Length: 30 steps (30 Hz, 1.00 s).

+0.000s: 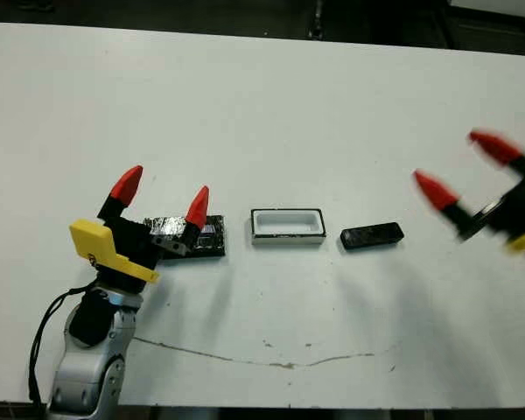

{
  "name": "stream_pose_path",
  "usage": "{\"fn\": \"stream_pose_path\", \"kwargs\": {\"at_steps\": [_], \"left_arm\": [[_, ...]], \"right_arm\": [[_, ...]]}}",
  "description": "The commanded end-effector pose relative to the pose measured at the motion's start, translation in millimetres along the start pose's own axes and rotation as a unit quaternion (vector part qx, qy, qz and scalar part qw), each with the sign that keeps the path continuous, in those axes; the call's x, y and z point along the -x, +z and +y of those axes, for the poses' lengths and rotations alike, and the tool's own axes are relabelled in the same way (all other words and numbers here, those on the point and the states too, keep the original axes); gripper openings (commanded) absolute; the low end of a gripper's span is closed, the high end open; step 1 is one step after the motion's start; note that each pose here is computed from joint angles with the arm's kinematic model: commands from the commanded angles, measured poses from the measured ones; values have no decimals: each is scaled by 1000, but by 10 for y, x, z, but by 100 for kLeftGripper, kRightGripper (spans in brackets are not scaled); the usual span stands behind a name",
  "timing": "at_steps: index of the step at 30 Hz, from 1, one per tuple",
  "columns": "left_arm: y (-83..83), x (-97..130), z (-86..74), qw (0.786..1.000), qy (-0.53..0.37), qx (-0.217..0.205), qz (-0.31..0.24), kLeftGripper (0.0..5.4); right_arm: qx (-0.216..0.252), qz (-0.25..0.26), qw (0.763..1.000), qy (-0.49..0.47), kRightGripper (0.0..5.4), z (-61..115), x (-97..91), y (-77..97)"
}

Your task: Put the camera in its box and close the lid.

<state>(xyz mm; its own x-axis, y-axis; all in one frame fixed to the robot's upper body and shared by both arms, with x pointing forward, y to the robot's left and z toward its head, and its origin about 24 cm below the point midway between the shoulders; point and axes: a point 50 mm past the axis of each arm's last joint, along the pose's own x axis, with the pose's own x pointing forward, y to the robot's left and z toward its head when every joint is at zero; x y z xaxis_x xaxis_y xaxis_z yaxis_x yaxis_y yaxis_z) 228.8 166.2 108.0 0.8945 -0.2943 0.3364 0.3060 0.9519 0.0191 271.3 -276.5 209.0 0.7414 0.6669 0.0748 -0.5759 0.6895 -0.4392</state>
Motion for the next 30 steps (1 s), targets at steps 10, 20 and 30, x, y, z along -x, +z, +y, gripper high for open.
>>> {"fn": "stream_pose_path", "kwargs": {"at_steps": [10,20,30], "left_arm": [[-32,21,8,1000,7,4,11,540],[-17,-1,8,1000,6,2,13,540],[-17,-4,-3,1000,4,6,13,540]], "right_arm": [[79,108,938,319,538,-170,-495,201],[136,214,881,401,538,77,-664,15],[94,256,866,419,538,231,-742,-189]]}}
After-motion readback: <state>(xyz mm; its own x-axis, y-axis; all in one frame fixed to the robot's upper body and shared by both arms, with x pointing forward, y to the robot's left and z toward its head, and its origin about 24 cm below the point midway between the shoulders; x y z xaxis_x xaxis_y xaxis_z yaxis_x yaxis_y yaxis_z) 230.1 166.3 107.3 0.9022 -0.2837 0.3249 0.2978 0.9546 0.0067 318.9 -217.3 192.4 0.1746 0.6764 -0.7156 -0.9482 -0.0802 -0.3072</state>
